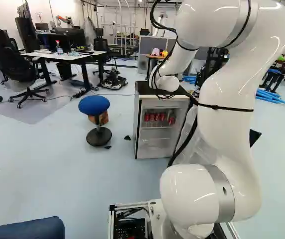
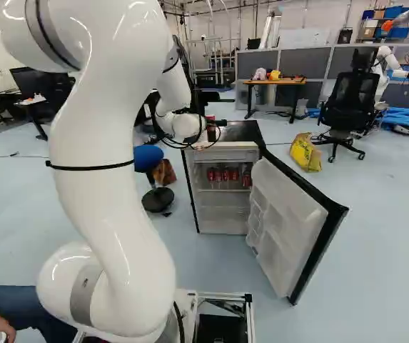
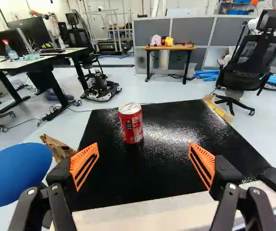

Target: Grab a drink from the fridge

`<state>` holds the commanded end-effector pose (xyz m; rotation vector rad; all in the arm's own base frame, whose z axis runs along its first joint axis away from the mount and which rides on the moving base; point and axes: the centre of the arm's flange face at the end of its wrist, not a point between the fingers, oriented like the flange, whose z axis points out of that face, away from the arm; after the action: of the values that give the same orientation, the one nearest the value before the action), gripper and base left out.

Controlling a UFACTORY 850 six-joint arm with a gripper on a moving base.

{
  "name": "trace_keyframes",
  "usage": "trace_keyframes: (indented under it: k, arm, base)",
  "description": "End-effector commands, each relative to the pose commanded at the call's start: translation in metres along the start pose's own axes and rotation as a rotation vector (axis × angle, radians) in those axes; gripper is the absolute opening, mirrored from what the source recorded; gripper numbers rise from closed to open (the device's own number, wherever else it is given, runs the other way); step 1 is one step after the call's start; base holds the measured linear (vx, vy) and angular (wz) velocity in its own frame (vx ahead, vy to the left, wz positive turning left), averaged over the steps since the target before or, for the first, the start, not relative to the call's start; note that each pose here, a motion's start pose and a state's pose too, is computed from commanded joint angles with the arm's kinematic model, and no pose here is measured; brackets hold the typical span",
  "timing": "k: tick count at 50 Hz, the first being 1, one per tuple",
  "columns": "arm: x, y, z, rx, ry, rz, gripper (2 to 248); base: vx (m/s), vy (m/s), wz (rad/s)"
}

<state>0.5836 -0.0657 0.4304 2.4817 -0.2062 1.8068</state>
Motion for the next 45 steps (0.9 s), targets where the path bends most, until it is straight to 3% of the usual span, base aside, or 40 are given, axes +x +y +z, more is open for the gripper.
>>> trace_keyframes:
  k: [45]
  arm:
    - [0.016, 0.054, -0.086, -0.091, -0.093, 0.034, 247]
  base:
    - [0.000, 0.000, 0.000]
